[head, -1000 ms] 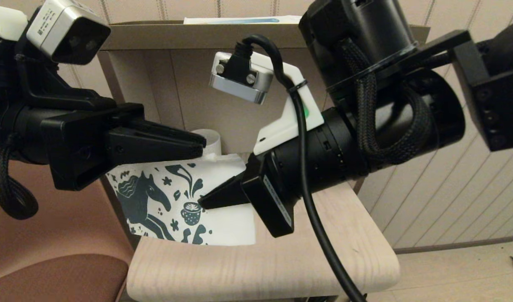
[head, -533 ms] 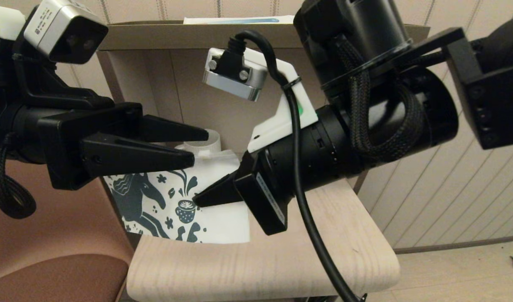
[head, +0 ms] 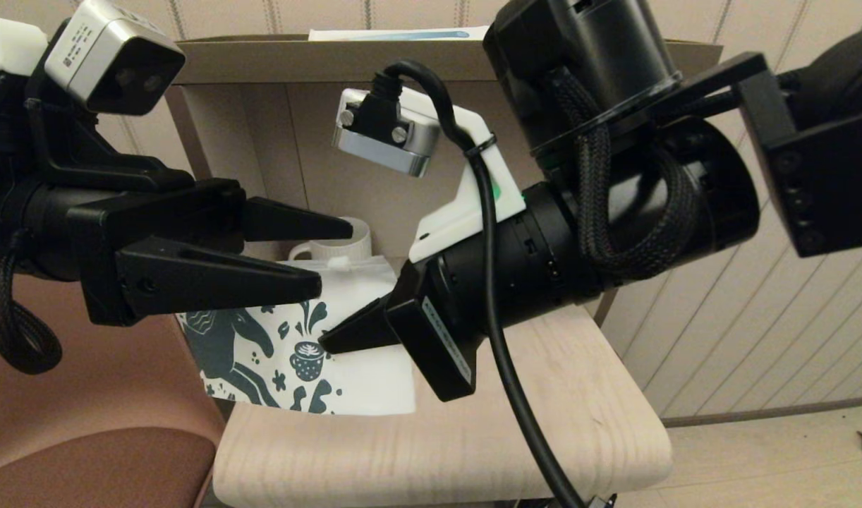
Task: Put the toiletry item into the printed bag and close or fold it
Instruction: Close the strorage bag and place it on the desk
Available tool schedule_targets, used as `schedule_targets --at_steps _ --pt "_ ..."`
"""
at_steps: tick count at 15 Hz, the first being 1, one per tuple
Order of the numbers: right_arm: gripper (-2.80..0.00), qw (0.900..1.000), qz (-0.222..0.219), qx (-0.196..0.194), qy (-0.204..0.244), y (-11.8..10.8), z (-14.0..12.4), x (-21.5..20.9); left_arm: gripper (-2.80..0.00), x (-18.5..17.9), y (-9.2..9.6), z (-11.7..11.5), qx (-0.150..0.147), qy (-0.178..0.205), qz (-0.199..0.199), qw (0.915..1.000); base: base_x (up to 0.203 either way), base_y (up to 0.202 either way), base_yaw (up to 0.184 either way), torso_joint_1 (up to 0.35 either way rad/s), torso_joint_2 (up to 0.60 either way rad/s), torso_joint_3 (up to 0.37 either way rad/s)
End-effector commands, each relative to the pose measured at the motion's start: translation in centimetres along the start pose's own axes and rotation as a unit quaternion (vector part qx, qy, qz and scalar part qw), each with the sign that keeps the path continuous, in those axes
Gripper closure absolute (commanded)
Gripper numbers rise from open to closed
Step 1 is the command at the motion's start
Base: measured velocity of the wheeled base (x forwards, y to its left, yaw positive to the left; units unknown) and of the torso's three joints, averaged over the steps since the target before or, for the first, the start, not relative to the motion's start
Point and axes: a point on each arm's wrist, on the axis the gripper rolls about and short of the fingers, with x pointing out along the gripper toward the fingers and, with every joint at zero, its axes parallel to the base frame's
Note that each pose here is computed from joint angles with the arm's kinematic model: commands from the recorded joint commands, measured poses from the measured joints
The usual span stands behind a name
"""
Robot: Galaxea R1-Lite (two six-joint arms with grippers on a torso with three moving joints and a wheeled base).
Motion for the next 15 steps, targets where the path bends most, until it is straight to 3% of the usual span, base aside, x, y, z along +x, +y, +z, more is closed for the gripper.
schedule_targets --at_steps 1,15 --pt "0.0 1.0 0.001 0.001 0.003 -0.1 -0.09 0.17 -2.8 -0.02 -0.08 0.01 0.001 0.0 -0.003 1.0 0.0 0.0 0.0 0.0 0.0 0.0" --pt "0.0 1.0 -0.002 0.001 0.001 -0.54 0.09 0.64 -2.8 -0.01 -0.16 -0.29 0.002 0.001 -0.005 1.0 0.0 0.0 0.0 0.0 0.0 0.0"
